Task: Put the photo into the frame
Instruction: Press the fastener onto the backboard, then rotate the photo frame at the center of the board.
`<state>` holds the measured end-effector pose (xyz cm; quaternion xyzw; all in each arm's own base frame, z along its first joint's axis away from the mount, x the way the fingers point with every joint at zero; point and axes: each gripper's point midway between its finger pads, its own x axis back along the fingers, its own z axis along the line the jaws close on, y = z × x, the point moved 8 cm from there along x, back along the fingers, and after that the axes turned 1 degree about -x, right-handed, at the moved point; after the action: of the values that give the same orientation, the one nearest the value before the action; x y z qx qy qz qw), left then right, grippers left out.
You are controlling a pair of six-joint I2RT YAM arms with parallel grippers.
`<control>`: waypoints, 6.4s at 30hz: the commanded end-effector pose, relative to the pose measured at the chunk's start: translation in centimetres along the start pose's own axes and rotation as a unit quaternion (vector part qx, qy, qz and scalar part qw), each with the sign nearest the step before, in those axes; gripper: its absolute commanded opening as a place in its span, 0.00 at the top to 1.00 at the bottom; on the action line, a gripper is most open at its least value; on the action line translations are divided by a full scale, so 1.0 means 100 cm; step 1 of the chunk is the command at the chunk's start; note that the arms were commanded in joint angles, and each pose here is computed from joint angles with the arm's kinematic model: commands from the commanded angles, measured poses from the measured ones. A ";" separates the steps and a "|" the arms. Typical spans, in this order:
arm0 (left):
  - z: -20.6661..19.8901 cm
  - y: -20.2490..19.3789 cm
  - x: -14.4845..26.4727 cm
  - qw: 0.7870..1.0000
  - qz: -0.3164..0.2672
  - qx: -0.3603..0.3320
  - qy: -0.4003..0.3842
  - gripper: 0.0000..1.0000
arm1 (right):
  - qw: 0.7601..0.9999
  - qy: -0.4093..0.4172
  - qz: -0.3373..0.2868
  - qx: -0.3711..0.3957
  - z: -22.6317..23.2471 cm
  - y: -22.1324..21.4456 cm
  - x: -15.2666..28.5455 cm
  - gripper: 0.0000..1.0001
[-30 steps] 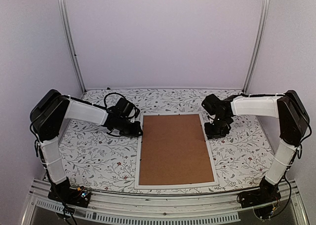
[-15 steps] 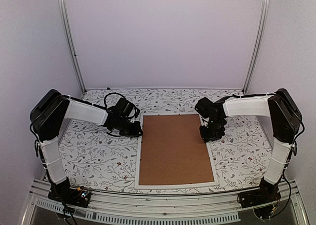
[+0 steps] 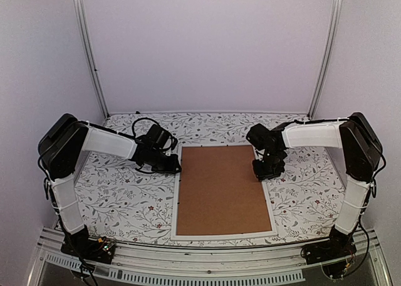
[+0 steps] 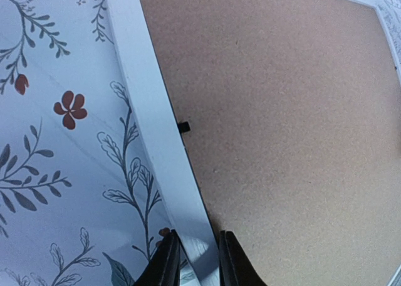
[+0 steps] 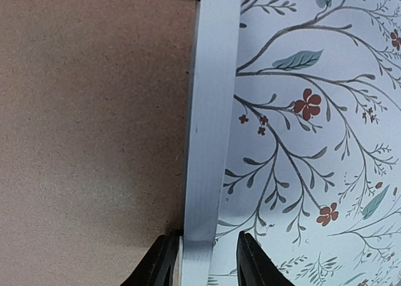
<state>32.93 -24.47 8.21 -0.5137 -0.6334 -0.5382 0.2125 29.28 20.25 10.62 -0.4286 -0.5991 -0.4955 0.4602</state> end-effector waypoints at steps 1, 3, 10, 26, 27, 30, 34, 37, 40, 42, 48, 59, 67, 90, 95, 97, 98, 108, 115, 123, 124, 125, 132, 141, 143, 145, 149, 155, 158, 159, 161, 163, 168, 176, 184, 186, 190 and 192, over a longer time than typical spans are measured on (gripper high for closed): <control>0.006 -0.010 -0.006 1.000 0.016 -0.015 0.008 0.78 | 0.999 0.031 -0.038 -0.005 0.006 0.011 0.025 0.63; 0.005 -0.010 -0.006 1.000 0.015 -0.015 0.007 0.78 | 0.999 0.035 -0.041 -0.005 0.006 0.011 0.030 0.63; 0.005 -0.009 -0.004 1.000 0.012 -0.016 0.006 0.77 | 0.999 0.027 -0.030 -0.007 -0.001 0.000 0.032 0.62; 0.006 -0.007 -0.003 1.000 0.009 -0.014 0.011 0.77 | 0.998 0.061 0.016 -0.011 -0.017 -0.061 0.044 0.62; 0.006 -0.007 -0.003 1.000 0.009 -0.014 0.012 0.77 | 0.998 0.063 0.018 -0.010 -0.017 -0.065 0.044 0.62; 0.006 -0.006 -0.003 1.000 0.007 -0.015 0.013 0.76 | 0.998 0.063 0.029 -0.010 -0.015 -0.074 0.042 0.62; 0.006 -0.004 -0.003 1.000 0.006 -0.013 0.014 0.76 | 0.997 0.066 0.036 -0.008 -0.012 -0.082 0.039 0.62; 0.005 -0.004 -0.003 1.000 0.007 -0.013 0.014 0.76 | 0.997 0.067 0.040 -0.004 -0.010 -0.084 0.035 0.62; 0.005 -0.003 -0.003 1.000 0.006 -0.012 0.014 0.76 | 0.997 0.057 0.046 -0.002 -0.010 -0.085 0.029 0.62; 0.005 -0.003 -0.004 1.000 0.007 -0.012 0.014 0.76 | 0.997 0.054 0.046 -0.001 -0.010 -0.085 0.027 0.62; 0.005 -0.003 -0.004 1.000 0.008 -0.014 0.015 0.76 | 0.998 0.045 0.053 0.001 -0.008 -0.083 0.020 0.62; 0.006 -0.005 -0.006 1.000 0.010 -0.015 0.017 0.76 | 0.997 0.032 0.067 0.003 -0.007 -0.084 0.010 0.62; 0.006 -0.005 -0.007 1.000 0.011 -0.016 0.014 0.76 | 0.997 0.044 0.067 0.004 -0.001 -0.080 0.008 0.62; 0.008 -0.011 -0.007 1.000 0.014 -0.012 0.011 0.76 | 0.994 0.041 0.094 0.034 0.035 -0.087 -0.009 0.62; 0.009 -0.014 -0.006 1.000 0.015 -0.010 0.009 0.76 | 0.994 0.021 0.096 0.037 0.042 -0.085 -0.009 0.62; 0.009 -0.016 -0.006 1.000 0.015 -0.009 0.009 0.76 | 0.994 0.017 0.096 0.040 0.048 -0.083 -0.008 0.61; 0.009 -0.017 -0.006 1.000 0.016 -0.009 0.009 0.76 | 0.994 0.012 0.100 0.041 0.049 -0.084 -0.011 0.60; 0.010 -0.019 -0.005 1.000 0.014 -0.010 0.010 0.76 | 0.997 0.036 0.064 0.033 0.054 -0.073 0.006 0.60; 0.009 -0.018 -0.001 1.000 0.010 -0.012 0.009 0.74 | 0.996 0.079 0.027 0.002 0.044 -0.060 0.023 0.54; 0.004 -0.011 0.007 1.000 -0.002 -0.017 -0.004 0.71 | 0.991 0.131 -0.018 -0.026 0.020 -0.028 0.018 0.48; 0.004 -0.011 0.007 1.000 -0.002 -0.017 -0.004 0.71 | 0.990 0.133 -0.022 -0.027 0.018 -0.024 0.016 0.48; 0.004 -0.011 0.007 1.000 -0.002 -0.018 -0.004 0.71 | 0.990 0.136 -0.023 -0.025 0.018 -0.021 0.014 0.48; 0.004 -0.008 0.014 1.000 -0.009 -0.020 0.002 0.70 | 0.991 0.128 -0.014 -0.023 0.006 -0.011 -0.008 0.50; 0.005 -0.002 0.022 0.999 -0.025 -0.021 0.010 0.64 | 0.991 0.134 -0.011 -0.014 -0.004 -0.011 -0.017 0.62; 0.005 0.000 0.025 0.999 -0.030 -0.021 0.012 0.61 | 0.991 0.133 -0.012 -0.005 -0.004 -0.010 -0.019 0.66; 0.006 0.002 0.028 0.999 -0.037 -0.022 0.018 0.58 | 0.991 0.130 -0.017 0.007 -0.004 -0.007 -0.019 0.72; 0.007 0.006 0.038 0.998 -0.053 -0.030 0.029 0.43 | 0.992 0.124 -0.022 0.030 -0.003 0.002 -0.023 0.83; 0.004 0.010 0.051 0.996 -0.065 -0.060 0.011 0.20 | 0.988 0.130 -0.036 0.080 0.005 0.026 -0.025 0.91; 0.001 0.014 0.057 0.994 -0.074 -0.084 -0.003 0.13 | 0.981 0.153 -0.040 0.114 0.015 0.037 -0.030 0.94; 0.000 0.017 0.059 0.992 -0.081 -0.092 -0.004 0.10 | 0.977 0.166 -0.040 0.125 0.019 0.040 -0.030 0.94; -0.001 0.023 0.062 0.990 -0.089 -0.107 -0.004 0.06 | 0.969 0.184 -0.042 0.158 0.025 0.044 -0.034 0.94; 0.000 0.030 0.064 0.988 -0.097 -0.123 0.000 0.04 | 0.961 0.195 -0.046 0.188 0.029 0.047 -0.034 0.94; 0.005 0.047 0.057 0.984 -0.102 -0.145 0.011 0.03 | 0.941 0.218 -0.043 0.255 0.036 0.049 -0.033 0.92; 0.013 0.074 0.023 0.982 -0.065 -0.180 0.012 0.03 | 0.922 0.235 -0.056 0.303 0.039 0.061 -0.032 0.76; 0.022 0.079 -0.009 0.979 -0.015 -0.204 -0.013 0.03 | 0.932 0.254 -0.117 0.232 0.015 0.085 -0.001 0.44; 0.025 0.080 -0.015 0.978 -0.006 -0.207 -0.013 0.05 | 0.933 0.262 -0.129 0.211 0.008 0.087 0.009 0.40; 0.035 0.084 -0.026 0.979 0.001 -0.205 -0.011 0.10 | 0.941 0.261 -0.132 0.171 -0.004 0.084 0.019 0.34; 0.039 0.087 -0.029 0.979 0.004 -0.204 -0.002 0.13 | 0.945 0.256 -0.129 0.156 -0.009 0.079 0.021 0.32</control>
<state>41.68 -23.84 8.80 -0.5452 -0.5169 -0.6521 0.1020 37.19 21.29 12.40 -0.1258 -0.5957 -0.5069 0.6102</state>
